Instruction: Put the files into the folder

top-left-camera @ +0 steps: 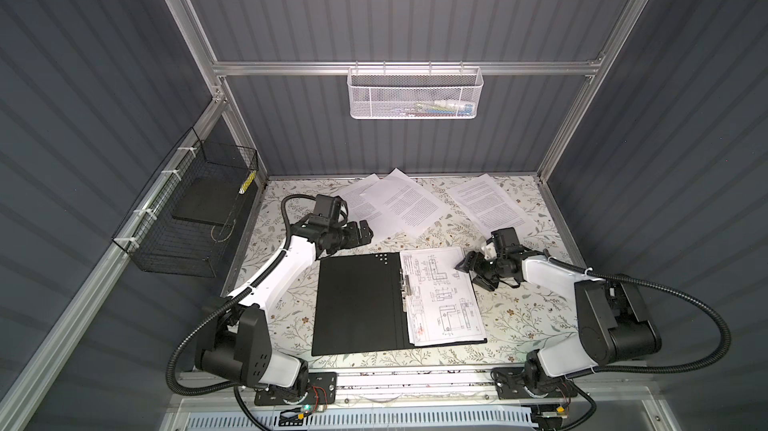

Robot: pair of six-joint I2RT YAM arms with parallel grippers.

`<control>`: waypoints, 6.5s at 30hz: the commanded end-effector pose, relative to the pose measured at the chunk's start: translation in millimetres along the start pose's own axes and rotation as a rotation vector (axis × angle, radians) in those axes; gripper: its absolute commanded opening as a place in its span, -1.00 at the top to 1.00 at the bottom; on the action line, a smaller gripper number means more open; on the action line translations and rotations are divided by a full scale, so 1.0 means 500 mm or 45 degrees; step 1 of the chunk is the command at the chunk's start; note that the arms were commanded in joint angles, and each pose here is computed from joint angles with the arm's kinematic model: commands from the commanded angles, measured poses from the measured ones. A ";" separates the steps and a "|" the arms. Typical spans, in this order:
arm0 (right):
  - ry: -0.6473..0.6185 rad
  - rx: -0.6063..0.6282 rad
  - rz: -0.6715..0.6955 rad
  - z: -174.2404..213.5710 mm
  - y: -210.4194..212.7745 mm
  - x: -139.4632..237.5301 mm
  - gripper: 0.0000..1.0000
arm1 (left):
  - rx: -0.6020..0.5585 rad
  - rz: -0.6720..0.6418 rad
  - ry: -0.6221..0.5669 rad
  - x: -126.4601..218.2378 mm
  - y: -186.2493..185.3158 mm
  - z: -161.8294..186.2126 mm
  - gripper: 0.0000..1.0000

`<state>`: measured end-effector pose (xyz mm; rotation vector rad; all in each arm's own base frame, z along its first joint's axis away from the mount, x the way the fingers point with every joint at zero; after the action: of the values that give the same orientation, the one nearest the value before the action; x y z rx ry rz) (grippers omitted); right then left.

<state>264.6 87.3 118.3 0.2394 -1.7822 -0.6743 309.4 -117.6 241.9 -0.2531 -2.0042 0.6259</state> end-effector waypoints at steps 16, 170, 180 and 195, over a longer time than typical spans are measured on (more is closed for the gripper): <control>-0.527 0.141 -0.172 -0.126 0.067 0.140 -0.98 | 0.289 0.072 0.111 -0.156 0.026 -0.085 -0.98; -0.856 0.722 -1.036 -0.172 0.138 0.171 -0.98 | -0.338 1.286 0.131 0.146 -0.464 -0.063 1.00; -0.844 0.835 -1.356 -0.207 0.204 0.209 -0.71 | -0.259 1.379 0.224 0.112 -0.443 -0.066 1.00; -0.749 0.850 -1.420 -0.213 0.229 0.226 0.13 | -0.237 1.160 0.209 0.065 -0.323 -0.110 1.00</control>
<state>350.4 89.8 284.5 1.6529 -2.3350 -0.9640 357.8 -225.0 378.2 -1.3178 -1.7209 0.9891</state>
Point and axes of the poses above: each gripper's point midway between its finger pads, its own x axis back along the fingers, its own y axis along the line the jaws close on, z = x × y, the point moved 10 cm from there along x, back along the fingers, and after that the axes turned 9 degrees about x, right-handed, at the moved point
